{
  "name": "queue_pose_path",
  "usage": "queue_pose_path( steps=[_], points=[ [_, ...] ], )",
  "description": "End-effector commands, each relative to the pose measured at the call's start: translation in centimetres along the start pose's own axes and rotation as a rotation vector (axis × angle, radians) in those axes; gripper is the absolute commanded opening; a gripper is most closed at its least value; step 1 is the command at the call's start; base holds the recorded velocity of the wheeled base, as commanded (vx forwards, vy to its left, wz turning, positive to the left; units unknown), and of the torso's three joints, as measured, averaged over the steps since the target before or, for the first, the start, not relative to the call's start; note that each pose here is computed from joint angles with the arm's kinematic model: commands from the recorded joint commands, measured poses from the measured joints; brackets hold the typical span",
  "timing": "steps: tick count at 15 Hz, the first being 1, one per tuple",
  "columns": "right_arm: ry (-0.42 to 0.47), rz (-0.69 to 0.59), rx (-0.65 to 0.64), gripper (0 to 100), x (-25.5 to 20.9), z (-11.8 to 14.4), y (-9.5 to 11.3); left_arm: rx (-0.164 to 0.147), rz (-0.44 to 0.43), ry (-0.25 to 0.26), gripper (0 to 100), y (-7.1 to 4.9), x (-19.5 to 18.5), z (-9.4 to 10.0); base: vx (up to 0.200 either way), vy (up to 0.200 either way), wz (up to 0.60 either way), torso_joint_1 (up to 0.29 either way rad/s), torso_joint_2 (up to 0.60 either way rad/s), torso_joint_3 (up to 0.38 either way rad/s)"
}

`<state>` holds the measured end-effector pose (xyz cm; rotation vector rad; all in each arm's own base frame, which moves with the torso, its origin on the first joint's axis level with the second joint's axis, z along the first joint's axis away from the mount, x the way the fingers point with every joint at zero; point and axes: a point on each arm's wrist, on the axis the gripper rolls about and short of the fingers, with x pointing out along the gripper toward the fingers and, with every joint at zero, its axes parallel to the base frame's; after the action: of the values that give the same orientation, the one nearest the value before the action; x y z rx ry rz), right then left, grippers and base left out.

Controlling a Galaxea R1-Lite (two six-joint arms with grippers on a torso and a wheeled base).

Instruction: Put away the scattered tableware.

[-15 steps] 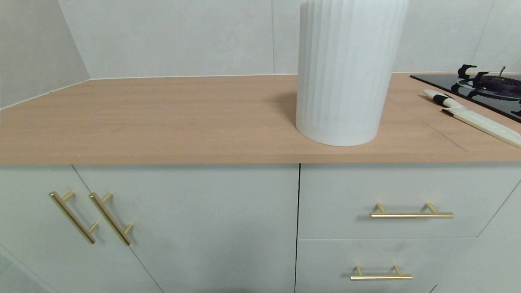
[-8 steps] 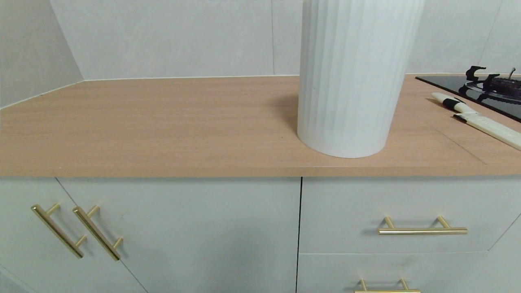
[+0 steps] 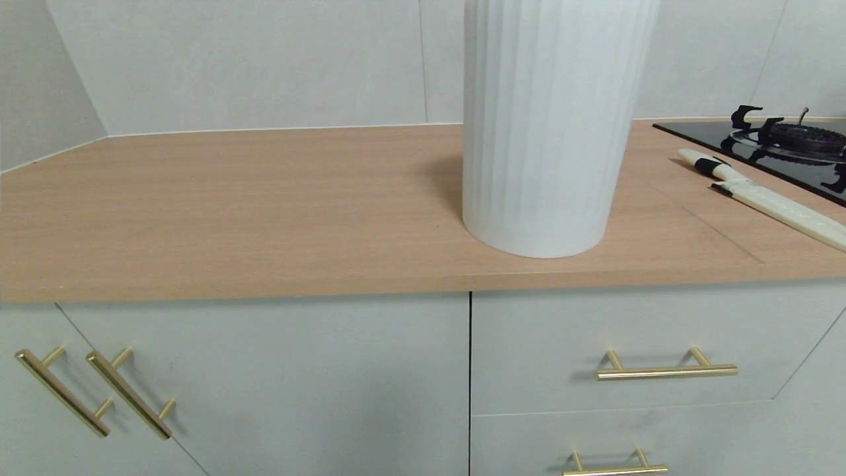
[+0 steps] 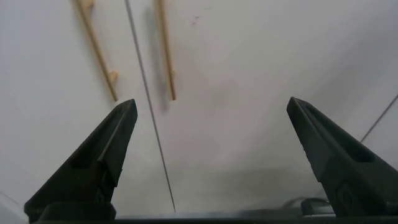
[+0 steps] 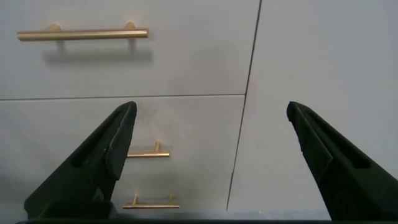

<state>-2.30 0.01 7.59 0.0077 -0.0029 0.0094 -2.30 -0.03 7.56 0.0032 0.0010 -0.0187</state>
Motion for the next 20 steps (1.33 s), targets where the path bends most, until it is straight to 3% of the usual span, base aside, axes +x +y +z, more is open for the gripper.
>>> queue_pose_path(
  steps=[1,5,14,20],
  points=[
    [0.003,0.001,0.0,100,0.02,-0.04,0.0,0.0,0.0,0.0,100,0.0,0.0,0.0,0.0,0.0,0.0,0.0,0.0,0.0],
    [0.001,0.001,0.0,100,0.01,0.0,0.0,0.001,0.0,0.0,100,0.0,0.0,0.0,0.0,0.0,0.0,0.0,0.0,0.0],
    [0.001,0.0,0.0,100,0.01,0.0,0.0,0.0,0.0,0.0,100,0.0,0.0,0.0,0.0,-0.2,0.0,0.001,0.0,0.004],
    [0.001,0.0,0.0,100,0.01,0.0,0.0,0.0,0.0,0.0,100,0.0,0.0,0.0,0.0,0.0,0.0,0.0,0.0,0.0]
  ],
)
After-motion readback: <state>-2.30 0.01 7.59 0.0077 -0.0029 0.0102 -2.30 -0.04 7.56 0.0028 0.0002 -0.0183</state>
